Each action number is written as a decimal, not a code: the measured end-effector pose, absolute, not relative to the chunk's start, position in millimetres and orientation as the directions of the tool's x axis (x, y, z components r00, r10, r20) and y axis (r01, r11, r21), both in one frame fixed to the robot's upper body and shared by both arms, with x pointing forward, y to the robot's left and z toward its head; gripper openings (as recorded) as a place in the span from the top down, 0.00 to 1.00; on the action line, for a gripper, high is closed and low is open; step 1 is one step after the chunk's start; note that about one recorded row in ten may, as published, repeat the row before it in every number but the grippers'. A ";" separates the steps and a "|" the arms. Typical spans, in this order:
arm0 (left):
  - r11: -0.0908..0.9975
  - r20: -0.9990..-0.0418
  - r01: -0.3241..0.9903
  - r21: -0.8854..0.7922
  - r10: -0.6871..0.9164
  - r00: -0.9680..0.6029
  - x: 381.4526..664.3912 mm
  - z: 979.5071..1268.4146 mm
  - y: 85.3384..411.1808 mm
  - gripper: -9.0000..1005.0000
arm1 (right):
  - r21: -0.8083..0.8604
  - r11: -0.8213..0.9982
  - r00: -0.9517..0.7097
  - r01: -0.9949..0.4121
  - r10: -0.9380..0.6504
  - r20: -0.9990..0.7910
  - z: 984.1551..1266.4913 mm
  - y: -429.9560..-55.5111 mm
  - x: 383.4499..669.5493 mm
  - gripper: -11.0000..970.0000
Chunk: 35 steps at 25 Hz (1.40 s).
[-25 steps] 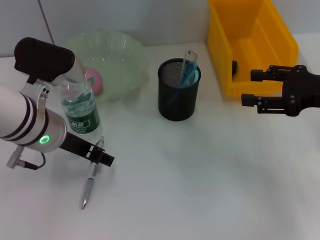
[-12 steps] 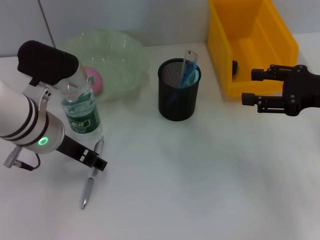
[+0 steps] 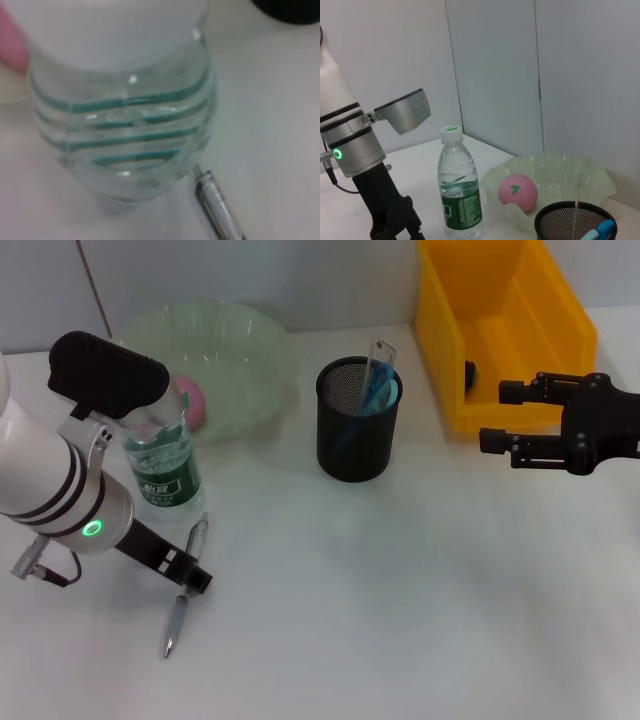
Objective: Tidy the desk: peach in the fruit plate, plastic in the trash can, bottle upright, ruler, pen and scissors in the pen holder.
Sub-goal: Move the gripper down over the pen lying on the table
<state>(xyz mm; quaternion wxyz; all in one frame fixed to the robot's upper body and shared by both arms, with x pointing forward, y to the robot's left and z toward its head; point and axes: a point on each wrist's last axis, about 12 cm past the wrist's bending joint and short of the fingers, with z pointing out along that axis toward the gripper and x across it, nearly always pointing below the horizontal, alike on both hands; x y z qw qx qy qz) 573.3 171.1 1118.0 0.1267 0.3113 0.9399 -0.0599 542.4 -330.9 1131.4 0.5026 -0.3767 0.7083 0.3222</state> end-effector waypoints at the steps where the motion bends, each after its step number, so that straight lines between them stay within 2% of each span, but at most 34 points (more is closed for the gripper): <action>1: 0.800 -0.271 0.599 -0.030 0.571 -0.775 573.4 1117.2 171.8 0.29 | 0.078 0.509 -0.211 -0.857 -0.210 -0.955 1131.4 -330.9 542.4 0.23; 14: 0.797 -0.235 0.603 0.025 0.591 -0.772 573.4 1121.5 178.1 0.30 | 0.077 0.509 -0.206 -0.857 -0.201 -0.958 1131.9 -330.1 542.6 0.23; 26: 0.809 -0.265 0.587 -0.035 0.559 -0.786 578.4 1127.1 173.5 0.30 | 0.080 0.512 -0.208 -0.856 -0.199 -0.958 1131.2 -330.8 541.6 0.23; 35: 0.806 -0.218 0.590 -0.047 0.568 -0.793 572.0 1123.4 175.0 0.31 | 0.083 0.514 -0.211 -0.854 -0.197 -0.957 1130.2 -331.6 540.3 0.24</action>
